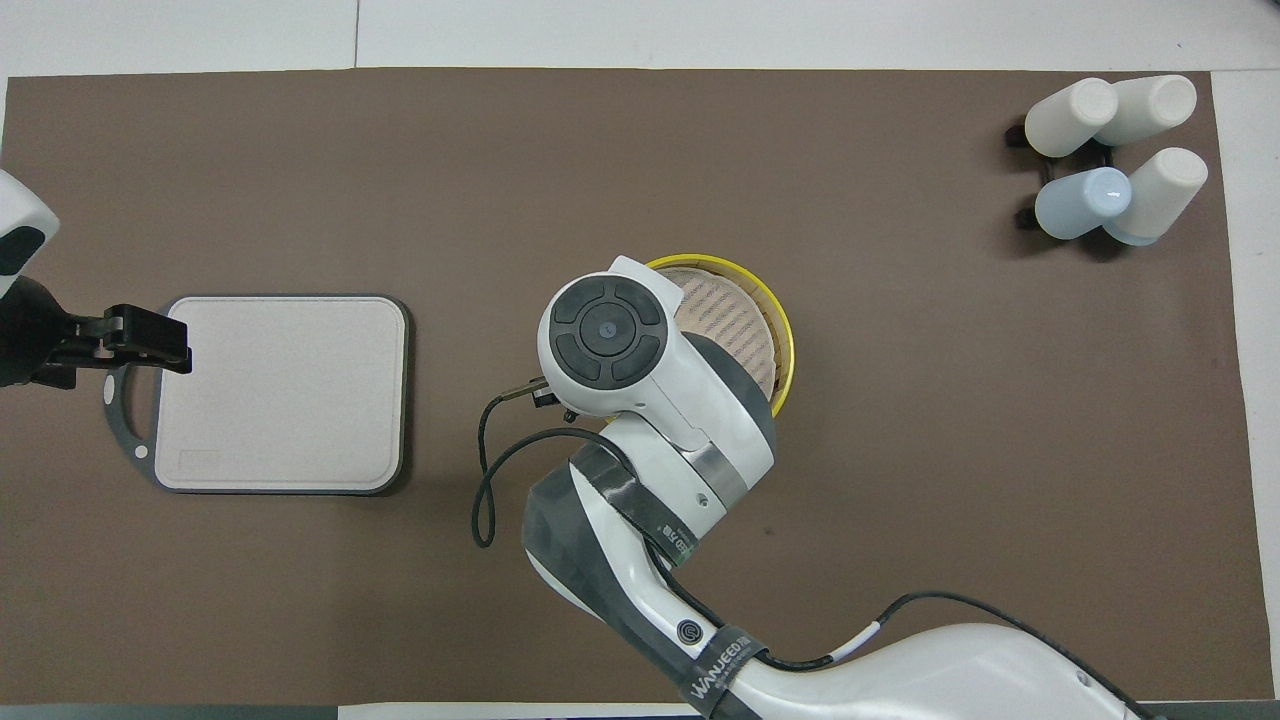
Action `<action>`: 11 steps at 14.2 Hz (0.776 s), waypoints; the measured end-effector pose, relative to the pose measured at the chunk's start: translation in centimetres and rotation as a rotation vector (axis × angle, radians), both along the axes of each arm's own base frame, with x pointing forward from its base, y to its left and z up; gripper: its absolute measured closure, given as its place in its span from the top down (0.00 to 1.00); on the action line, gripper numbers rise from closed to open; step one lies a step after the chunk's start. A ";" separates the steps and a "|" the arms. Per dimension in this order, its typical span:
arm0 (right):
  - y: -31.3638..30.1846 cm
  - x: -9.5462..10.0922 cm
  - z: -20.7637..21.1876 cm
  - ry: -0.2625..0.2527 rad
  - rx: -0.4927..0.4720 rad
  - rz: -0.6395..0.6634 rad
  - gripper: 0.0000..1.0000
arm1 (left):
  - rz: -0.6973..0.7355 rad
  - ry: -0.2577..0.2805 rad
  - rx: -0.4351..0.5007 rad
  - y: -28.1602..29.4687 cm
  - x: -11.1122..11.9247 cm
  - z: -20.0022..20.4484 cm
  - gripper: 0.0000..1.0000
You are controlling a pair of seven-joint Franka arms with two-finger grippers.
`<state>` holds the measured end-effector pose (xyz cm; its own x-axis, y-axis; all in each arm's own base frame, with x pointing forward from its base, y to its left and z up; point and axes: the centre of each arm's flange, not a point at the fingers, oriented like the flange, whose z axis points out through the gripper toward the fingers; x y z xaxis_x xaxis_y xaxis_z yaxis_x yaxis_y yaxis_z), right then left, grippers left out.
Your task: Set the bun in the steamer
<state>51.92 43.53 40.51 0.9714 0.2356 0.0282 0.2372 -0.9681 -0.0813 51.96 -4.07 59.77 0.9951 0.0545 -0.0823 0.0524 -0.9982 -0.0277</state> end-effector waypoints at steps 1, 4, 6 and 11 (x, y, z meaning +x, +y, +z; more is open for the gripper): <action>0.0 0.0 -0.1 -0.002 0.001 -0.001 0.08 | 0.000 0.002 -0.002 0.0 0.1 -0.1 1.00; 0.0 0.1 -0.7 -0.011 0.008 -0.001 0.08 | 0.001 -0.004 -0.012 -0.1 0.8 0.1 1.00; -0.1 0.1 -0.9 -0.013 0.007 -0.002 0.08 | 0.004 -0.011 -0.022 -0.2 1.2 0.4 1.00; -0.1 0.0 -1.1 -0.016 0.007 -0.001 0.08 | 0.007 -0.023 -0.048 0.9 1.4 1.0 1.00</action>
<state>51.94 43.48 39.41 0.9711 0.2343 0.0448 0.2374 -0.9678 -0.0840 53.40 -3.13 60.75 0.9964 0.0578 -0.0621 0.0593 -0.9980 0.0216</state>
